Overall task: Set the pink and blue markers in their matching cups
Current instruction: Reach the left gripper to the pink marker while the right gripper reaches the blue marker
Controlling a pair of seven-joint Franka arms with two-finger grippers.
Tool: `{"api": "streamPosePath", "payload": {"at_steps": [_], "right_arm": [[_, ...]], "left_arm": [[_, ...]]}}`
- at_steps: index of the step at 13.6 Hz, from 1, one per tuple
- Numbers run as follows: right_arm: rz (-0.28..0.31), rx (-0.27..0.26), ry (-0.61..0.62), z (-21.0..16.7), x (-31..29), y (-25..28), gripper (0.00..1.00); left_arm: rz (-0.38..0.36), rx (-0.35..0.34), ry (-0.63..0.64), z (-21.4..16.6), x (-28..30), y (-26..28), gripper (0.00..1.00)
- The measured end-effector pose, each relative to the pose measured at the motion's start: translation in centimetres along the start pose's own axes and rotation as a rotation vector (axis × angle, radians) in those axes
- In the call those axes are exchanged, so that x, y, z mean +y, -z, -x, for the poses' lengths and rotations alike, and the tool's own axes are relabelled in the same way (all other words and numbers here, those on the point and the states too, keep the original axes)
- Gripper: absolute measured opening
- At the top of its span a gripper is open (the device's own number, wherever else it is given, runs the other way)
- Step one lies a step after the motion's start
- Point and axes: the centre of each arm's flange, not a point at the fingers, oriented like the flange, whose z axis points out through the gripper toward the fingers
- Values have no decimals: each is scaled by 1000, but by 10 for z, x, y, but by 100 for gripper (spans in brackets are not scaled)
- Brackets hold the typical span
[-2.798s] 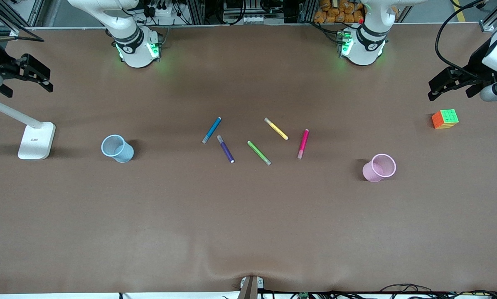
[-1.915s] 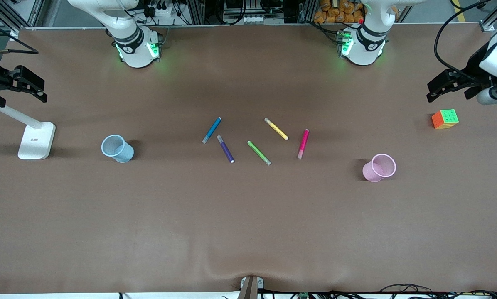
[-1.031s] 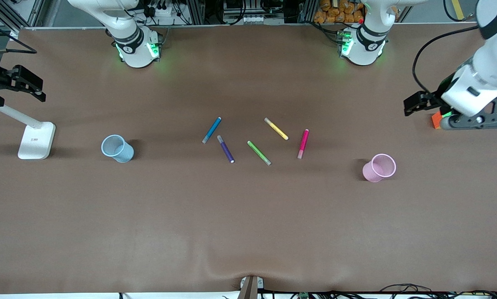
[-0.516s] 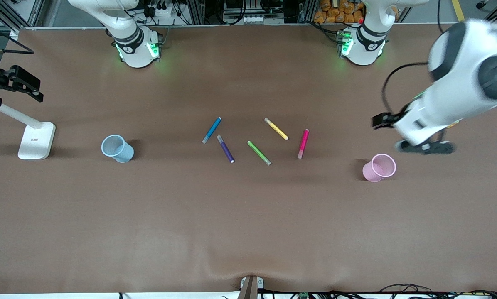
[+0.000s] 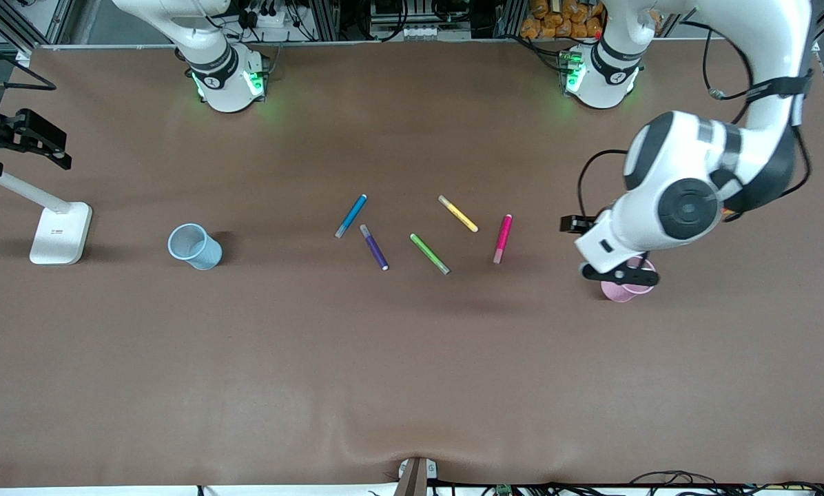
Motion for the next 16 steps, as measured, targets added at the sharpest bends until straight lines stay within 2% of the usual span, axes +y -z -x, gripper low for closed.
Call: {"api": "streamPosePath", "payload": {"at_steps": [3, 7, 12, 16], "right_arm": [[-4, -30, 0, -10, 2, -17, 100], [-4, -66, 0, -20, 4, -35, 100], [-26, -197, -32, -50, 29, -113, 100], [-28, -205, -52, -55, 33, -120, 100]], "left_arm": [[-30, -53, -42, -9, 43, -41, 100], [-68, -100, -76, -18, 71, -86, 100], [-153, -86, -159, -20, 108, -119, 100], [-143, -63, -193, -29, 130, -154, 100]]}}
